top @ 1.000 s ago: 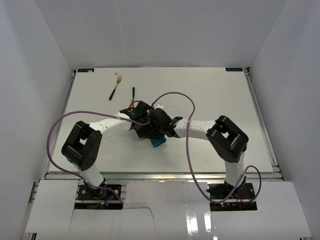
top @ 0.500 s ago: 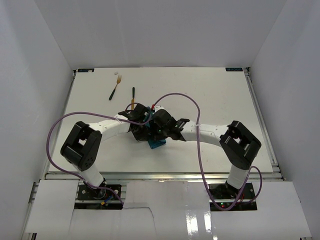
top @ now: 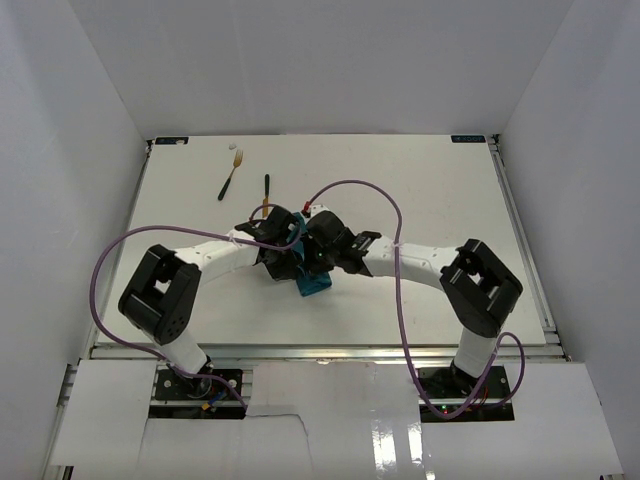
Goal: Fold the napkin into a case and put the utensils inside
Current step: Insert the spoon into the napkin.
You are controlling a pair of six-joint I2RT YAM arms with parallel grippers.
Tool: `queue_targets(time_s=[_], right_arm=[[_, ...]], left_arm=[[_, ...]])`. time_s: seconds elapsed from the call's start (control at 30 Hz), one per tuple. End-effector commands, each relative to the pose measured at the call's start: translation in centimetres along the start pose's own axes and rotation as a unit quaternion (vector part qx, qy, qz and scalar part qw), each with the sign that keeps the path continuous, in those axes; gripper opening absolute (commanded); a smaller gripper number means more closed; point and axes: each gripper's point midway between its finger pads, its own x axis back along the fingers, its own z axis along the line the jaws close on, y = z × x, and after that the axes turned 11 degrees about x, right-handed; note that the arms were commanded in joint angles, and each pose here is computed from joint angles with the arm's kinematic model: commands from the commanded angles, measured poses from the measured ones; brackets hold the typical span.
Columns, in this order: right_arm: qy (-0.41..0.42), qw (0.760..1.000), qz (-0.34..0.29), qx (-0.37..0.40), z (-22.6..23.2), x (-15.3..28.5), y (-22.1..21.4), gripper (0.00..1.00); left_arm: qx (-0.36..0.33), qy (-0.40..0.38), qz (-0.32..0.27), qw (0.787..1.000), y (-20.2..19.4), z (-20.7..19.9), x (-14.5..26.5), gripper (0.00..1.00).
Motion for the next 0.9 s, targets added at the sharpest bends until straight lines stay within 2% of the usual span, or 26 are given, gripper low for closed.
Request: queue_targets(time_s=[0.0, 0.17, 0.4, 0.57, 0.63, 0.87], right_arm=[[-0.008, 0.999, -0.041, 0.012, -0.7, 0.0, 3.1, 0.14], [-0.027, 0.998, -0.048, 0.009, -2.5, -0.2, 3.4, 0.13], [0.069, 0.995, -0.067, 0.028, -0.5, -1.1, 4.3, 0.12], [0.067, 0.995, -0.046, 0.051, -0.8, -3.7, 4.0, 0.12], [0.077, 0.995, -0.021, 0.054, -0.7, -4.8, 2.6, 0.11], [0.127, 0.99, 0.005, 0.055, 0.8, -4.2, 0.2, 0.1]], left_arm=[[0.003, -0.028, -0.028, 0.999, 0.9, -0.8, 1.7, 0.0], [0.004, -0.025, -0.03, 0.999, 0.9, -0.5, 1.6, 0.0], [0.006, -0.014, -0.027, 1.0, 0.8, 0.0, 1.1, 0.0], [0.007, -0.015, -0.029, 0.999, 0.8, 0.0, 1.1, 0.0], [0.007, -0.015, -0.031, 0.999, 0.9, -0.1, 1.1, 0.0], [0.009, -0.009, -0.038, 0.999, 1.2, 0.3, 1.1, 0.0]])
